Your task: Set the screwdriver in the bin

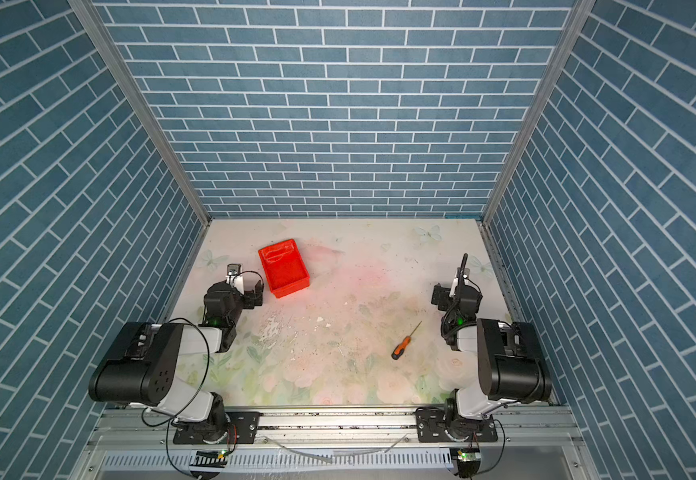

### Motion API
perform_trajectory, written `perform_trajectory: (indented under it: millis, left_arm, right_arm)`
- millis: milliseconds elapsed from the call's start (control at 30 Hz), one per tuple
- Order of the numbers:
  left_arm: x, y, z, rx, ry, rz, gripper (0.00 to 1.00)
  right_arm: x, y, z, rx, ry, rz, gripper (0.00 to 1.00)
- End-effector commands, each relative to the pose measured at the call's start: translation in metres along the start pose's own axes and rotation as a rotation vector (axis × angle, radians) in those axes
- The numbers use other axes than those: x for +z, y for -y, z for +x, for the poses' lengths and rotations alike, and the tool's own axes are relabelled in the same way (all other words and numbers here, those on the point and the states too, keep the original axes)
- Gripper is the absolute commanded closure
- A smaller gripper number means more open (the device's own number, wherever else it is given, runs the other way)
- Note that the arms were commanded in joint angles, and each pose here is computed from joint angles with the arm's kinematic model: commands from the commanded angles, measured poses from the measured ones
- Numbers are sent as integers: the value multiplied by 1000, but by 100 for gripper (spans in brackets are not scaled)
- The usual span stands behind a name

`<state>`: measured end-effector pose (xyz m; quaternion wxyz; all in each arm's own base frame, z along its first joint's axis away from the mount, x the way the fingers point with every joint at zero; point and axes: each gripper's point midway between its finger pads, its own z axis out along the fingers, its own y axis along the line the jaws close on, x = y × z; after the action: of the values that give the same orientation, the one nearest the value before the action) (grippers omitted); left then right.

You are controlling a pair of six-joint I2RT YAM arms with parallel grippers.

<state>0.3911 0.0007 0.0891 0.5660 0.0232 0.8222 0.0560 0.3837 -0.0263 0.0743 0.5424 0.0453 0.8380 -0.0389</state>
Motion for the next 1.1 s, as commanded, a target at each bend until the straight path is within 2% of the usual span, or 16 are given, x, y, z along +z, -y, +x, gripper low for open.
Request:
perform_trajectory:
  millis: [0, 100, 767, 1067]
  left_arm:
    - [1, -11, -5, -20, 16, -54, 0]
    - [0, -16, -5, -32, 17, -84, 0]
    - [-1, -15, -5, -32, 20, -82, 0]
    - [-27, -15, -25, -29, 96, -64, 0]
  right_arm:
    - [4, -2, -18, -14, 43, -10, 1]
    - [4, -2, -18, -13, 42, -12, 1]
    - [5, -3, -18, -8, 40, -20, 1]
    - [-6, 3, -34, -1, 44, 12, 1]
